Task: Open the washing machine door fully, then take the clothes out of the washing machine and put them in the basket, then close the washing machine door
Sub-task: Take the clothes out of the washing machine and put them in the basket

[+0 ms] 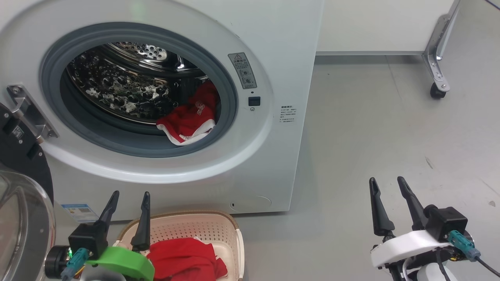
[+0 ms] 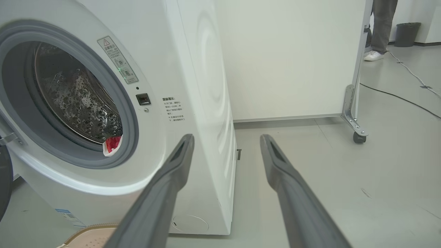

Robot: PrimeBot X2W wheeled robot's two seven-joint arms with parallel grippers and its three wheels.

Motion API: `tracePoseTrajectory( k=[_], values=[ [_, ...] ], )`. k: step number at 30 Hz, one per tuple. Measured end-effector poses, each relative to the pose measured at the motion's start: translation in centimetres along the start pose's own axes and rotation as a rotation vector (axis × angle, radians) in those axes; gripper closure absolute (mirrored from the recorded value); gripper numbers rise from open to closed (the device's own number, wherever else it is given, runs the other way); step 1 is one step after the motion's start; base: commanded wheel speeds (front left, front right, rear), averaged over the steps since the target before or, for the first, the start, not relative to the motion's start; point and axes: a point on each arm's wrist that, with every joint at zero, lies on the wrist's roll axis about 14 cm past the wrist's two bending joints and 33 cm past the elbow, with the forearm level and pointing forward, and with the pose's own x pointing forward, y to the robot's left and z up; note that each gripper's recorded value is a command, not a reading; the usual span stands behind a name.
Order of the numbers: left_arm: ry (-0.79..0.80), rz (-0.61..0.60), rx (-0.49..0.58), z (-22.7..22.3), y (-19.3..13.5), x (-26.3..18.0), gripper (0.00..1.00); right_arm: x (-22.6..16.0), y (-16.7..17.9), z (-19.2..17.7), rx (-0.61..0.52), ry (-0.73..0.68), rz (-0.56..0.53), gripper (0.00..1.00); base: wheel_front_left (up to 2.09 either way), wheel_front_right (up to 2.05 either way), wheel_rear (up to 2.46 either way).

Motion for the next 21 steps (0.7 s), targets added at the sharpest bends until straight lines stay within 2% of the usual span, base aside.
tracePoseTrajectory(
  k=[21],
  values=[
    [-0.004,-0.006,-0.002,0.06,-0.24,-0.22,0.0,-0.06,0.06,-0.12,-0.006,0.005,0.003,0.0,0.0,0.0,0.0]
  ],
)
